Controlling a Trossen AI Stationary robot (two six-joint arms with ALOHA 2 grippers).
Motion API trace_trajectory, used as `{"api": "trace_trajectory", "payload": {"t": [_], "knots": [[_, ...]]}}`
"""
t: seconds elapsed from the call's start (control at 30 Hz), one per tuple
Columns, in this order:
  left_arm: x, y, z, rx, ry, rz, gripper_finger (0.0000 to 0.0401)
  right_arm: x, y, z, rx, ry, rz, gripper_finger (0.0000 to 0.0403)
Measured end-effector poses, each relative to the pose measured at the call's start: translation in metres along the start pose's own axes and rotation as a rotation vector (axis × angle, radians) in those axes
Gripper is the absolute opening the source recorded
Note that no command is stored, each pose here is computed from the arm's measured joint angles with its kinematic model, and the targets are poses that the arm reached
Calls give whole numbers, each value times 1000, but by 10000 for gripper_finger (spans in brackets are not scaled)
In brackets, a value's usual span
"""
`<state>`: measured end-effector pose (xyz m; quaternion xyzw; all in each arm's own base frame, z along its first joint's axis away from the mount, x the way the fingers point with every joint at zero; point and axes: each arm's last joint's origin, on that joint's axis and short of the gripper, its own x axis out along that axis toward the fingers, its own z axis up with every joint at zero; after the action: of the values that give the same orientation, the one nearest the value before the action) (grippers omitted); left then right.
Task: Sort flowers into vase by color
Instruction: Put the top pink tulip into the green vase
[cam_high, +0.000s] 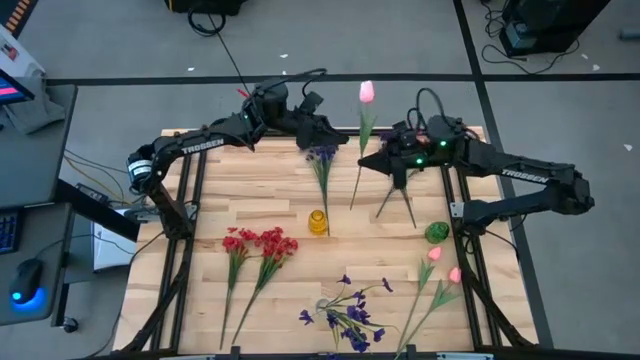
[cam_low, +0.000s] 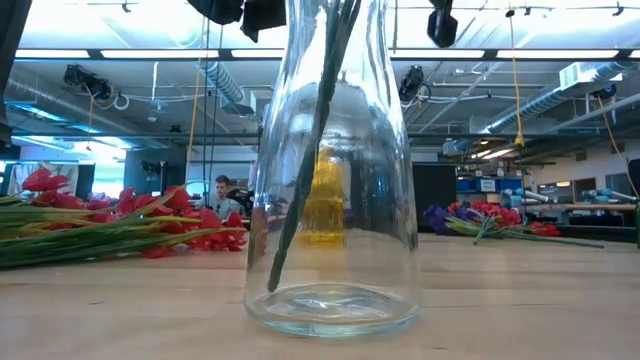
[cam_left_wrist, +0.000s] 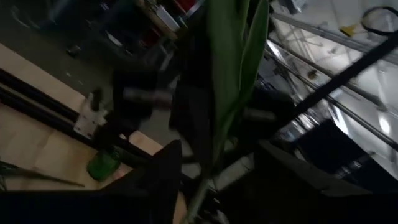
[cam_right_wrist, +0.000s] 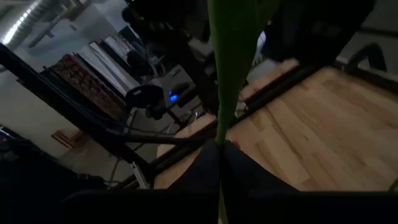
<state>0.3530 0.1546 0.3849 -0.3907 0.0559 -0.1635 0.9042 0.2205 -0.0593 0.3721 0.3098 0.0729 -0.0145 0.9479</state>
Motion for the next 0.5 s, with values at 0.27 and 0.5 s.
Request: {"api": "trace_trajectory", "payload": {"t": [0.27, 0.5], "knots": [[-13, 7, 8, -9, -8, 19, 218, -61, 19, 3, -38, -145, -127, 8], [-38, 16, 11, 20, -88, 318, 218, -113, 31, -13, 2, -184, -244, 8]]}}
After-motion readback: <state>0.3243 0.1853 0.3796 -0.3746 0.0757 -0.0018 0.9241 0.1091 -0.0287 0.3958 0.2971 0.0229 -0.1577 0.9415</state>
